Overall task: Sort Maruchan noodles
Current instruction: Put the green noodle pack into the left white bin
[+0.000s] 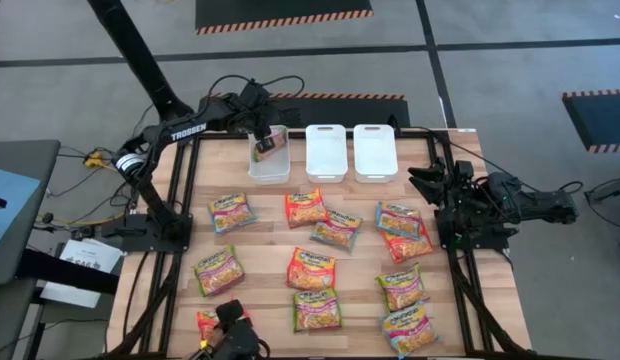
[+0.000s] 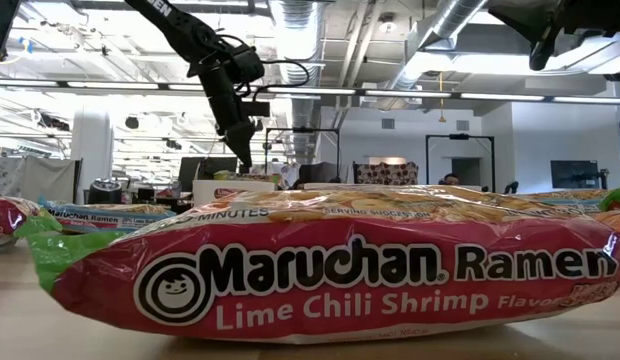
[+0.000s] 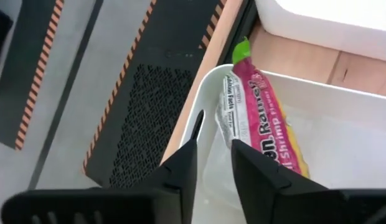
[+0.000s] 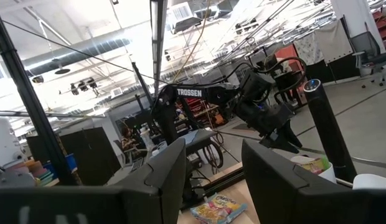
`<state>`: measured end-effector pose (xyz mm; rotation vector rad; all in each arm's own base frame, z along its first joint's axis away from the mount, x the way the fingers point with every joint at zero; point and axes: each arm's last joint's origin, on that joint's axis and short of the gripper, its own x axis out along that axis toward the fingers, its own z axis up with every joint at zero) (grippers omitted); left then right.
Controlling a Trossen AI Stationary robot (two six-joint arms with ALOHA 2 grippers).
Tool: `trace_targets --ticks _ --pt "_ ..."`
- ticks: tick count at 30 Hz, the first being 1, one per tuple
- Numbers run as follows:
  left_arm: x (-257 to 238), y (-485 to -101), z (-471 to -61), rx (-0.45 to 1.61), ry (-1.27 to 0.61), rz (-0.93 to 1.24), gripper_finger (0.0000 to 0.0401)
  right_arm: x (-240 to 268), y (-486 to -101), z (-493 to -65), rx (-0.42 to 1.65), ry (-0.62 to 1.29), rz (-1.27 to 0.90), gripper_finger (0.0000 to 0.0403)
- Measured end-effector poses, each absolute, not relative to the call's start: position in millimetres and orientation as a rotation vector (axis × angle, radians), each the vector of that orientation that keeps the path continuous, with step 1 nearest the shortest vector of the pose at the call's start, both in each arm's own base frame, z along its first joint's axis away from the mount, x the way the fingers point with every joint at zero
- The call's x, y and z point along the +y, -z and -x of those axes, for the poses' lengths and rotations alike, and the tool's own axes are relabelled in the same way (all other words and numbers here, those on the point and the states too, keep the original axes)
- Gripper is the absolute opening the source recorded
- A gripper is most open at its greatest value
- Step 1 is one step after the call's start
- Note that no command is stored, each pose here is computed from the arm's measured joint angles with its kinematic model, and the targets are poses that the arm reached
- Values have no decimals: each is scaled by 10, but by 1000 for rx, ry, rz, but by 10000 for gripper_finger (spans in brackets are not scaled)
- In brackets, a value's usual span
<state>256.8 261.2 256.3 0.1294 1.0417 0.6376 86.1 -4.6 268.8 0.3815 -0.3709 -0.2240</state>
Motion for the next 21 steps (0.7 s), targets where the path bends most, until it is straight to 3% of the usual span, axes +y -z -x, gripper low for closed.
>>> trace_targets --ticks 8,14,17,21 --pt "2622 -2843 -2602 949 -641 -48 96 -47 -2688 -861 -371 226 -382 182" --pt "2511 -3288 -2659 768 -476 310 87 -47 -2683 -863 -366 228 -382 182" --pt "2399 -3268 -2662 792 -357 474 85 -47 -2670 -866 -352 231 -379 182" --pt "2290 -3087 -2680 895 -308 515 84 -47 -2638 -877 -318 237 -376 182"
